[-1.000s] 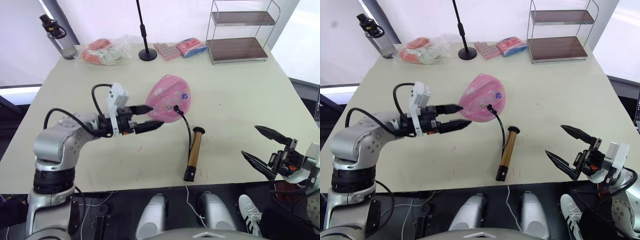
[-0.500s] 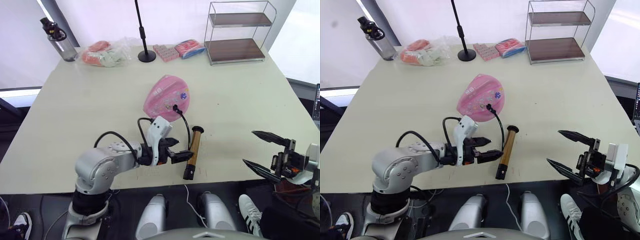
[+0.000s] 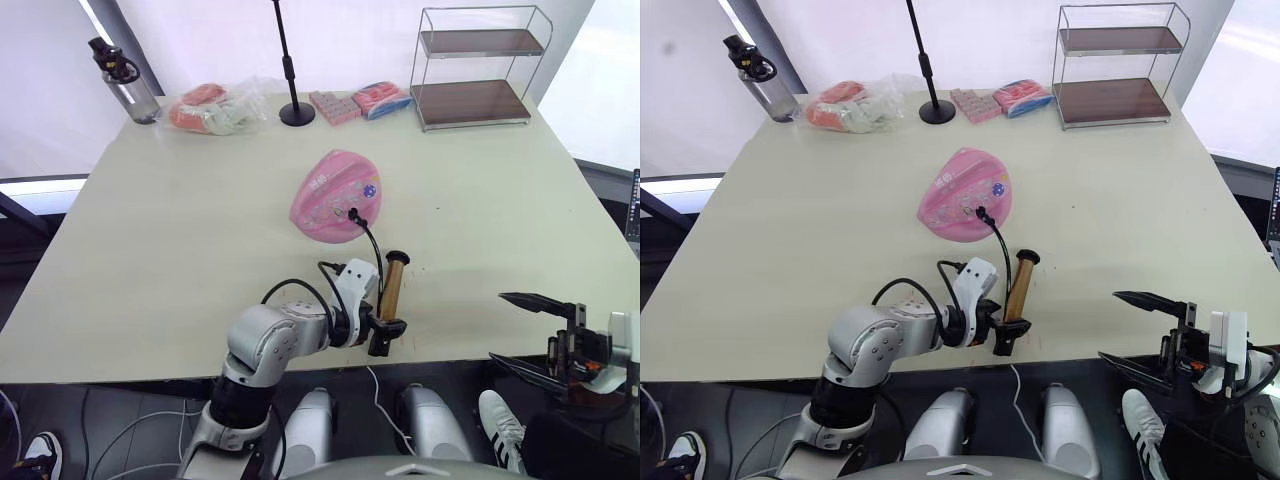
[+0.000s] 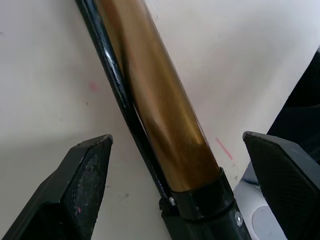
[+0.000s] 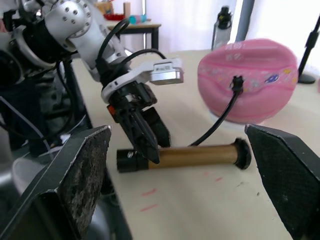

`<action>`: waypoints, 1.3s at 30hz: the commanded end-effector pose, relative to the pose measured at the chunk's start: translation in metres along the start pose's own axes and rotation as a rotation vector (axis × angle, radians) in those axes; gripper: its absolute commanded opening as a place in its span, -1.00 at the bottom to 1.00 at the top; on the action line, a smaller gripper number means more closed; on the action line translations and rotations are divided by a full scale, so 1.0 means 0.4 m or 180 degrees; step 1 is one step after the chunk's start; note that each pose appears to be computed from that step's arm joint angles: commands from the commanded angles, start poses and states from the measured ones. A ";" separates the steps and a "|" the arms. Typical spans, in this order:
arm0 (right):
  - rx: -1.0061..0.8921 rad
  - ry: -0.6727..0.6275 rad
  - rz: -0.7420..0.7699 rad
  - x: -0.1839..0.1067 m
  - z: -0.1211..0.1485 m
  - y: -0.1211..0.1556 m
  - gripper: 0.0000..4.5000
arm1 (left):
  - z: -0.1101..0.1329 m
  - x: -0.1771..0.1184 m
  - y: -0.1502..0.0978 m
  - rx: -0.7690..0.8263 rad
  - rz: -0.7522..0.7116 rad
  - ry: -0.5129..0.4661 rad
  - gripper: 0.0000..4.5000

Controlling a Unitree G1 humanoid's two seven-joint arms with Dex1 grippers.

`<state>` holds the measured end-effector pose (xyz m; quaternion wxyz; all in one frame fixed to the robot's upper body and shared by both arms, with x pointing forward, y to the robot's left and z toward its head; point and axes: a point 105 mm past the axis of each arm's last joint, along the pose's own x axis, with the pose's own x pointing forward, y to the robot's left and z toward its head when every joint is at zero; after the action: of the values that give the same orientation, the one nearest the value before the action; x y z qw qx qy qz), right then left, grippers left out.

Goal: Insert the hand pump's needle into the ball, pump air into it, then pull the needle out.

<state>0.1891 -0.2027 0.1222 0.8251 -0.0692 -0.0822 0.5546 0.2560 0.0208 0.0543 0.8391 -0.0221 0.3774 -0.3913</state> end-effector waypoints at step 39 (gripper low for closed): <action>0.0543 -0.0929 -0.1242 0.177 0.097 -0.097 1.00 | 0.089 -0.133 0.112 0.1855 -0.0353 -0.1140 -0.49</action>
<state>0.2414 -0.1593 0.1568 0.9000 0.0791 -0.1493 0.4017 0.2802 0.0771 0.0788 0.8318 0.1362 0.1505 -0.5167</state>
